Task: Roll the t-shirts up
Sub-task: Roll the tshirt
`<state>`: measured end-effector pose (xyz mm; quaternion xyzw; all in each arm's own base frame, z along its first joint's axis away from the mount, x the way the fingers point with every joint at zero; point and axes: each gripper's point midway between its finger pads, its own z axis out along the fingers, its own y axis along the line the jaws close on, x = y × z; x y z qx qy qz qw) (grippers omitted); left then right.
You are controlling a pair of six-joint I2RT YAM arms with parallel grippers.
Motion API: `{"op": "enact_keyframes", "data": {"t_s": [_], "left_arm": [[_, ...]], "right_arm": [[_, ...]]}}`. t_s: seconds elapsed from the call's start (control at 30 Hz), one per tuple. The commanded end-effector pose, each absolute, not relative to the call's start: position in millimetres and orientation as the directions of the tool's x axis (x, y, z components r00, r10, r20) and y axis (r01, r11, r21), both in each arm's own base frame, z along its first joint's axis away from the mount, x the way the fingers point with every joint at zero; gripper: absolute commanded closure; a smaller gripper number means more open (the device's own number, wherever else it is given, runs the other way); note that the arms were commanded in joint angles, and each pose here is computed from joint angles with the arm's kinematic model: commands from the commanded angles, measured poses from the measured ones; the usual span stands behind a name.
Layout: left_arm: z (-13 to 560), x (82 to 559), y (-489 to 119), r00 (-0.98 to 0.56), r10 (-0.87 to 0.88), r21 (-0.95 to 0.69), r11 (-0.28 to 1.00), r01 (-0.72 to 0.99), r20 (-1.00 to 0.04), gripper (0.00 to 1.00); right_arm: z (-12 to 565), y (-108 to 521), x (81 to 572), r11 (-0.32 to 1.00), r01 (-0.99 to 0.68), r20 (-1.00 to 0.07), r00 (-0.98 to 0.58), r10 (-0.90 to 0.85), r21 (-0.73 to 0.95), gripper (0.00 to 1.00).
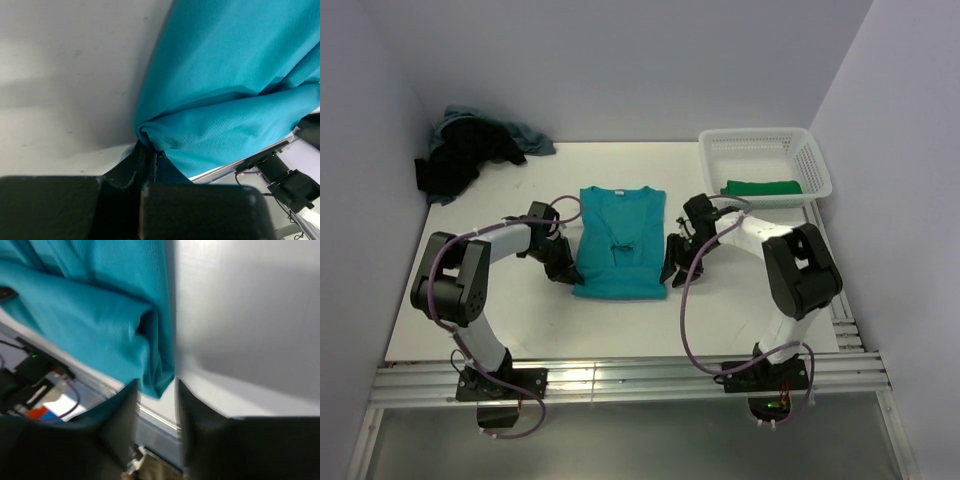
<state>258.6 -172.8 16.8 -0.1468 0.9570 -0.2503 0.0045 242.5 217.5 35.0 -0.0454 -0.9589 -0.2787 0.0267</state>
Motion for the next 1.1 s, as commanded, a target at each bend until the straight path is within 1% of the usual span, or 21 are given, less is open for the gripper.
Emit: {"op": "enact_keyframes", "data": {"t_s": [0.0,0.03,0.07,0.13,0.23,0.3,0.33,0.43,0.5,0.57,0.67,0.7,0.73,0.77,0.8,0.83,0.87,0.9,0.93,1.0,1.07], "left_arm": [[16.5,258.0,-157.0,-0.964,-0.265,-0.416,0.873,-0.253,0.030,1.00],[12.3,254.4,-153.8,-0.966,-0.253,-0.390,0.886,-0.253,0.053,1.00],[14.0,263.4,-151.0,-0.972,-0.233,-0.373,0.900,-0.226,0.026,1.00],[10.5,267.6,-148.6,-0.977,-0.212,-0.348,0.914,-0.211,0.036,0.99],[9.0,278.5,-143.9,-0.983,-0.182,-0.321,0.931,-0.175,0.007,0.99],[9.0,285.3,-139.9,-0.985,-0.172,-0.309,0.938,-0.159,-0.015,0.97],[11.3,291.2,-138.6,-0.985,-0.173,-0.311,0.938,-0.155,-0.031,0.95],[15.3,305.5,-125.2,-0.976,-0.208,-0.284,0.942,-0.180,-0.072,0.94],[19.8,316.5,-112.8,-0.959,-0.263,-0.267,0.936,-0.228,-0.104,0.91],[25.7,330.8,-101.7,-0.940,-0.315,-0.273,0.923,-0.272,-0.129,0.89],[33.0,361.2,-93.5,-0.929,-0.328,-0.290,0.918,-0.270,-0.171,0.88],[26.1,364.7,-92.2,-0.935,-0.322,-0.274,0.922,-0.274,-0.148,0.87],[37.4,386.3,-91.0,-0.927,-0.319,-0.272,0.926,-0.261,-0.196,0.85],[31.0,392.8,-90.3,-0.932,-0.312,-0.261,0.930,-0.259,-0.185,0.80],[42.7,406.7,-91.3,-0.926,-0.311,-0.273,0.929,-0.249,-0.213,0.72],[46.7,412.0,-92.7,-0.923,-0.319,-0.297,0.922,-0.249,-0.215,0.60],[50.2,415.9,-92.1,-0.917,-0.331,-0.310,0.916,-0.256,-0.221,0.55],[58.8,419.1,-91.9,-0.909,-0.344,-0.334,0.907,-0.257,-0.236,0.50],[65.4,422.9,-89.9,-0.898,-0.368,-0.366,0.892,-0.267,-0.243,0.42],[76.2,420.6,-84.9,-0.883,-0.395,-0.379,0.880,-0.285,-0.252,0.37],[81.5,417.3,-74.4,-0.865,-0.435,-0.372,0.868,-0.328,-0.251,0.36]], "right_arm": [[57.4,216.6,229.4,0.833,0.028,0.008,-1.000,0.028,0.552,0.47],[57.9,217.7,223.0,0.839,0.007,0.002,-1.000,0.006,0.544,0.43],[59.8,217.6,220.5,0.842,-0.008,-0.008,-1.000,-0.005,0.540,0.40],[64.1,213.0,219.5,0.850,-0.039,-0.046,-0.999,-0.017,0.525,0.37],[77.2,210.5,230.5,0.849,-0.114,-0.148,-0.988,-0.043,0.516,0.36],[85.8,211.4,240.8,0.851,-0.174,-0.225,-0.972,-0.067,0.496,0.36],[87.9,212.2,244.2,0.852,-0.188,-0.243,-0.967,-0.074,0.489,0.36],[89.9,220.4,257.1,0.856,-0.239,-0.294,-0.950,-0.107,0.459,0.38],[89.9,230.1,267.3,0.859,-0.284,-0.328,-0.933,-0.145,0.427,0.39],[86.4,237.4,273.3,0.861,-0.316,-0.339,-0.923,-0.182,0.399,0.41],[95.1,255.3,285.8,0.844,-0.418,-0.408,-0.872,-0.270,0.334,0.42],[102.5,268.3,287.2,0.829,-0.460,-0.440,-0.846,-0.301,0.318,0.42],[105.6,275.2,288.0,0.823,-0.482,-0.457,-0.830,-0.320,0.301,0.42],[110.1,282.8,295.0,0.822,-0.499,-0.485,-0.810,-0.329,0.275,0.42],[112.1,295.3,290.1,0.806,-0.529,-0.500,-0.790,-0.354,0.266,0.42],[112.9,300.7,291.8,0.806,-0.540,-0.517,-0.775,-0.363,0.242,0.42],[121.4,311.8,296.5,0.793,-0.563,-0.557,-0.745,-0.366,0.232,0.42],[124.2,319.7,296.8,0.783,-0.581,-0.575,-0.727,-0.376,0.222,0.41],[123.3,333.1,290.7,0.763,-0.613,-0.582,-0.703,-0.409,0.205,0.41],[134.8,347.0,298.2,0.750,-0.643,-0.622,-0.653,-0.432,0.154,0.41],[136.5,365.7,299.3,0.720,-0.683,-0.642,-0.607,-0.469,0.120,0.41]]}}
